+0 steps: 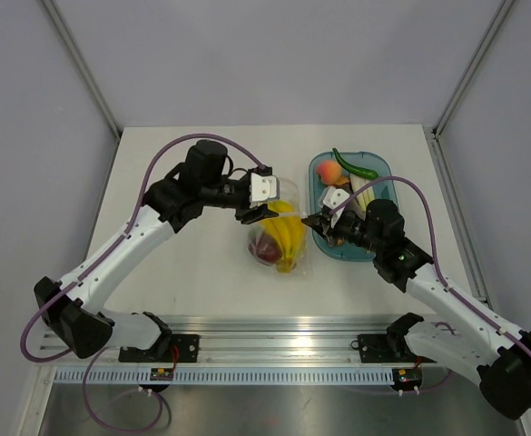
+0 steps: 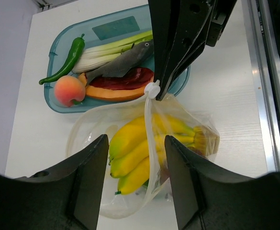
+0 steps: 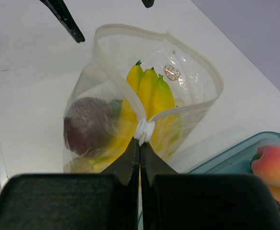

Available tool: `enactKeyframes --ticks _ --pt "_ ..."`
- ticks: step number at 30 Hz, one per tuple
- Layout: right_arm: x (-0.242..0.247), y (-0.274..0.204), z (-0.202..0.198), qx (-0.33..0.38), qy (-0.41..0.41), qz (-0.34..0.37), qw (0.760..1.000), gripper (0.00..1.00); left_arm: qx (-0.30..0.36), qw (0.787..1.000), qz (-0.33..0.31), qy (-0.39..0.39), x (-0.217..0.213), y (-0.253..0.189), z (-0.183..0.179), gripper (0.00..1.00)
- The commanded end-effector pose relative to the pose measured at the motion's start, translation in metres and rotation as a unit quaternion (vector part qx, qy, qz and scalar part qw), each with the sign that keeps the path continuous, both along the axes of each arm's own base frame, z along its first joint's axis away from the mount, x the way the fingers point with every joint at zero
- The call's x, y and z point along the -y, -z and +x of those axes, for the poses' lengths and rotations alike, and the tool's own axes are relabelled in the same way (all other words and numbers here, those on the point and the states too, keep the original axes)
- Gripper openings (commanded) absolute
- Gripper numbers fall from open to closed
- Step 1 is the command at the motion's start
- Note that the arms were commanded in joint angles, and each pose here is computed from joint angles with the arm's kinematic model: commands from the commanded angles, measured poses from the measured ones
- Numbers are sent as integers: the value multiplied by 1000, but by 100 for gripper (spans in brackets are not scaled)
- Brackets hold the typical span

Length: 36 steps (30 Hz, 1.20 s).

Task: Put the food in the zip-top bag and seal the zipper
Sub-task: Zip the zipper food storage bag at the center of the board.

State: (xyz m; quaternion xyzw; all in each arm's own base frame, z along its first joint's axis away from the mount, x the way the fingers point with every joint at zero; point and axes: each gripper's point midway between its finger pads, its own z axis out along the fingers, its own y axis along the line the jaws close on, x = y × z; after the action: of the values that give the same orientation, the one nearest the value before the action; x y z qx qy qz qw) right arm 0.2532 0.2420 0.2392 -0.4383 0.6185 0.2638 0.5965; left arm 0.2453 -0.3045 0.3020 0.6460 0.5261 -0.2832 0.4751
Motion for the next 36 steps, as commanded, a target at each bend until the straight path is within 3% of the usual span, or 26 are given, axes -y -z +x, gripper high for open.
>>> enactKeyframes --ticks 1,3,5,8,12,16,17,20,23,24,28,31,36 --pt "-1 -20 2 36 -9 7 999 0 23 999 -16 -27 -13 -13 6 54" --pt "-2 -19 1 34 -10 8 999 0 24 997 -30 -70 -25 -19 24 54" --pt "-2 -19 1 33 -11 7 999 0 -21 989 -63 -129 -39 -24 38 54" --pt "-2 -20 0 35 -12 8 999 0 -67 959 -128 -242 -65 -45 78 52" --pt "-2 -20 1 34 -10 8 999 0 -114 925 -112 -344 -80 -36 115 47" --pt "0 -18 2 33 -6 4 999 0 -159 905 -108 -380 -78 -28 134 52" --pt "0 -18 1 33 -7 5 999 0 -177 905 -95 -374 -73 -16 139 58" --pt "0 -18 -1 31 -9 5 999 0 -206 924 -74 -314 -57 -11 126 59" --pt "0 -18 -2 29 -12 4 1000 0 -183 949 -73 -247 -45 -5 116 59" --pt "0 -18 -2 28 -12 4 1000 0 -149 956 -89 -236 -41 -15 119 60" --pt "0 -17 -3 26 -13 6 1000 0 -103 975 -93 -174 -29 -8 115 60" --pt "-3 -17 -4 22 -20 7 1000 0 -81 985 -80 -128 -18 2 111 60" --pt "-4 -13 -4 20 -23 3 1000 0 -48 988 -53 -134 -7 17 127 60"
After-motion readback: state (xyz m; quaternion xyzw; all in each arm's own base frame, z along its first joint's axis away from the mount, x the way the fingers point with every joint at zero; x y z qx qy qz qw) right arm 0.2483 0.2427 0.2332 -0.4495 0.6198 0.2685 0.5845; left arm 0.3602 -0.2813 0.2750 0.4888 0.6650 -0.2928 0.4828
